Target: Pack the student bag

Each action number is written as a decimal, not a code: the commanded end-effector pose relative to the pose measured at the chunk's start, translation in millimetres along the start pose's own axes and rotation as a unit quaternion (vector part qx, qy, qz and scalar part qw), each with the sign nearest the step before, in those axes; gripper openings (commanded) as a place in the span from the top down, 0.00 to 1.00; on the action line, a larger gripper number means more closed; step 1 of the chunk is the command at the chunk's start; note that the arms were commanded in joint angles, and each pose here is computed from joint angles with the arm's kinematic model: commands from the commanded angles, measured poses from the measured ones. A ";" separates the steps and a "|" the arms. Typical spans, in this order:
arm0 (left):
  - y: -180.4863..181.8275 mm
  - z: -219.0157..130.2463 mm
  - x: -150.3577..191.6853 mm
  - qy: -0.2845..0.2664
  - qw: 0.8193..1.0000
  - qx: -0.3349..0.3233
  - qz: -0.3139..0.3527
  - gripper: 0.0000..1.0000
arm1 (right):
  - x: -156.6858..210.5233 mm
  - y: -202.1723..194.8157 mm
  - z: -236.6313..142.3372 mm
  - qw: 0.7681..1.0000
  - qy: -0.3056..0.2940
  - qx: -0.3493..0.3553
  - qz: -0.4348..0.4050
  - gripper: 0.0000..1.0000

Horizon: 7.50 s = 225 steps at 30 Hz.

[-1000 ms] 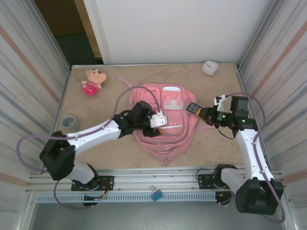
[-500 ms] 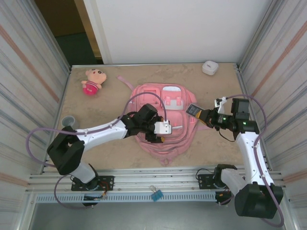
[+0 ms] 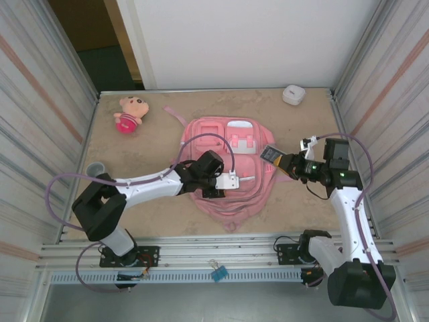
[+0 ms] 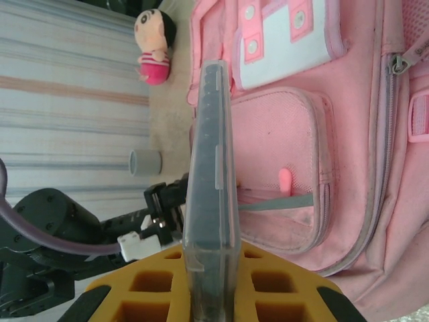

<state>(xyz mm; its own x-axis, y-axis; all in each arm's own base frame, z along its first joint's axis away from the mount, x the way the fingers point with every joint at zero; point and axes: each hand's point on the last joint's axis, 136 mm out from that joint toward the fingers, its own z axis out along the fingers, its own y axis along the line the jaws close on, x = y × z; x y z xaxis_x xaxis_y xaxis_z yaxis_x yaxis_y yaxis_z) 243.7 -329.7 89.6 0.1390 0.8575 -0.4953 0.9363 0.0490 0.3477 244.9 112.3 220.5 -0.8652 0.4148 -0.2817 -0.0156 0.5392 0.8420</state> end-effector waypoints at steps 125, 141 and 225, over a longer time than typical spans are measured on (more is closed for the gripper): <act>54.2 -30.5 82.1 -0.100 0.994 0.039 -0.024 0.30 | 86.0 23.2 132.3 0.588 0.135 0.050 -0.796 1.00; 2.8 -51.1 45.6 -0.124 0.974 0.145 -0.120 0.95 | 73.6 12.6 135.3 0.636 0.112 0.064 -0.761 1.00; -62.3 -61.4 -4.2 -0.194 0.920 0.179 -0.289 0.92 | 68.4 34.7 155.2 0.989 -0.052 -0.036 0.134 1.00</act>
<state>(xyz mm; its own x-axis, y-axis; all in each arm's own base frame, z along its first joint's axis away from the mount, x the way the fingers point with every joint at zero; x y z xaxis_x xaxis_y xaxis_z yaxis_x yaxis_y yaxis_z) 197.4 -286.6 94.4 -0.4290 0.5223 -0.7370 0.8938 0.3637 -0.2625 247.9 266.0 136.7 -0.7942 0.6058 -0.0480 0.2303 0.3732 0.8987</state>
